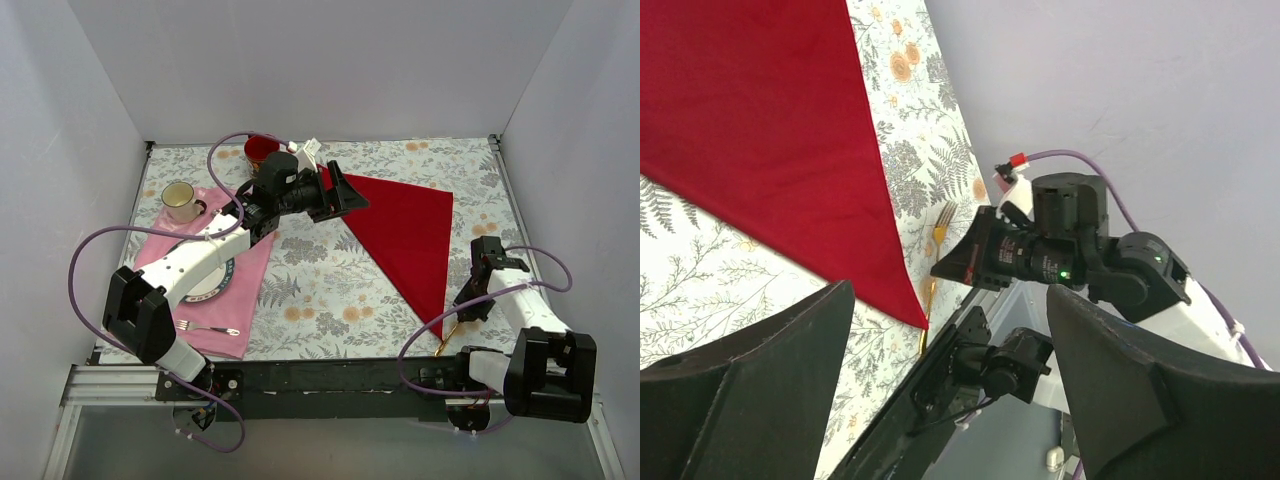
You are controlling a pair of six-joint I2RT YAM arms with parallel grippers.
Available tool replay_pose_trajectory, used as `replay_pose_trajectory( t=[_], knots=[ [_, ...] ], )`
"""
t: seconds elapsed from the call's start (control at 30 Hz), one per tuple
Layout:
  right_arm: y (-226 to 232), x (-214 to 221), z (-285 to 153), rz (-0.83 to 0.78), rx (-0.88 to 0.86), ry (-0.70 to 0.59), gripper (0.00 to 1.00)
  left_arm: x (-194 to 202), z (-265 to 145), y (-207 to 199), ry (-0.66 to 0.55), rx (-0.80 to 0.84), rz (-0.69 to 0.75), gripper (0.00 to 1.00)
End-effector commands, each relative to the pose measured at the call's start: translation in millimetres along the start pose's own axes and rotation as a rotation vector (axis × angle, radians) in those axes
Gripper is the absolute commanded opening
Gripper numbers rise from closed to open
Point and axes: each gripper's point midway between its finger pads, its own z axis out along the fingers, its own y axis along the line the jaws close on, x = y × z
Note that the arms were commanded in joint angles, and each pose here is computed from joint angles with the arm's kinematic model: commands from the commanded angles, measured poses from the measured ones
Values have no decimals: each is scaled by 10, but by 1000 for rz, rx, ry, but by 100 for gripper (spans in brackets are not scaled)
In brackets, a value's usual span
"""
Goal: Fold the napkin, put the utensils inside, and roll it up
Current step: Grab a utensil with the right arm, then place the utensil onto the napkin
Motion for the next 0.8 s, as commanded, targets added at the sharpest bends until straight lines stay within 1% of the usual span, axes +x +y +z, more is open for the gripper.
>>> replay_pose_trajectory(
  t=[0.0,0.03,0.07,0.1,0.13,0.17,0.2,0.23,0.27,0.3,0.33,0.37,0.4,0.43,0.47,0.5,0.53,0.57,0.6,0.63,0.67,0.7,0.73,0.77],
  knots=[
    [-23,-492,-380,-3,43,-208,1,-179,-218,-295,-64,42,64,77],
    [-31,-555,-452,-20,55,-237,1,-168,-208,-282,-59,41,61,77],
    [2,-588,-510,-92,66,-247,1,-152,-202,-270,-53,41,58,77],
    [66,-774,-712,-122,94,-325,1,-140,-198,-254,-50,38,54,77],
    [132,-834,-794,-174,113,-354,1,-141,-193,-251,-50,38,54,77],
    [317,-868,-853,-315,130,-379,1,-143,-191,-240,-53,34,53,77],
    [439,-910,-915,-398,146,-404,1,-151,-195,-226,-57,29,57,77],
    [628,-1059,-1144,-433,152,-465,1,-159,-195,-219,-61,24,60,77],
    [746,-1035,-1077,-530,221,-423,1,-165,-199,-217,-64,18,69,77],
    [809,-1025,-1081,-629,241,-379,1,-176,-216,-188,-70,-1,71,77],
    [1003,-1148,-1220,-658,222,-403,1,-217,-240,-184,-83,-12,76,77],
    [1169,-1140,-1115,-747,242,-372,1,-249,-262,-172,-98,-25,87,78],
    [1387,-1153,-1124,-870,189,-366,1,-288,-283,-114,-120,-58,86,78],
    [1544,-1177,-1139,-918,163,-374,1,-353,-355,-118,-148,-70,92,79],
    [1887,-1108,-1139,-983,38,-346,1,-385,-381,-88,-162,-87,101,79],
    [2085,-1114,-1139,-1009,-33,-350,1,-448,-427,-11,-189,-127,97,79],
    [2211,-1119,-1134,-1077,-73,-346,1,-491,-489,-24,-208,-133,104,79],
    [2438,-1112,-1126,-1123,-127,-346,1,-513,-521,4,-219,-147,107,79],
    [2572,-1026,-1095,-1164,-185,-321,1,-530,-556,44,-228,-168,110,79],
    [2664,-1008,-1081,-1209,-202,-316,1,-580,-603,89,-249,-189,112,79],
    [2791,-837,-929,-1269,-241,-245,1,-593,-644,100,-259,-197,114,79],
    [2914,-838,-986,-1287,-270,-252,1,-604,-667,124,-264,-207,117,80],
    [2978,-790,-933,-1311,-287,-237,1,-613,-686,131,-268,-212,118,80],
    [3038,-680,-784,-1346,-292,-189,1,-613,-701,140,-271,-216,118,80]
  ],
)
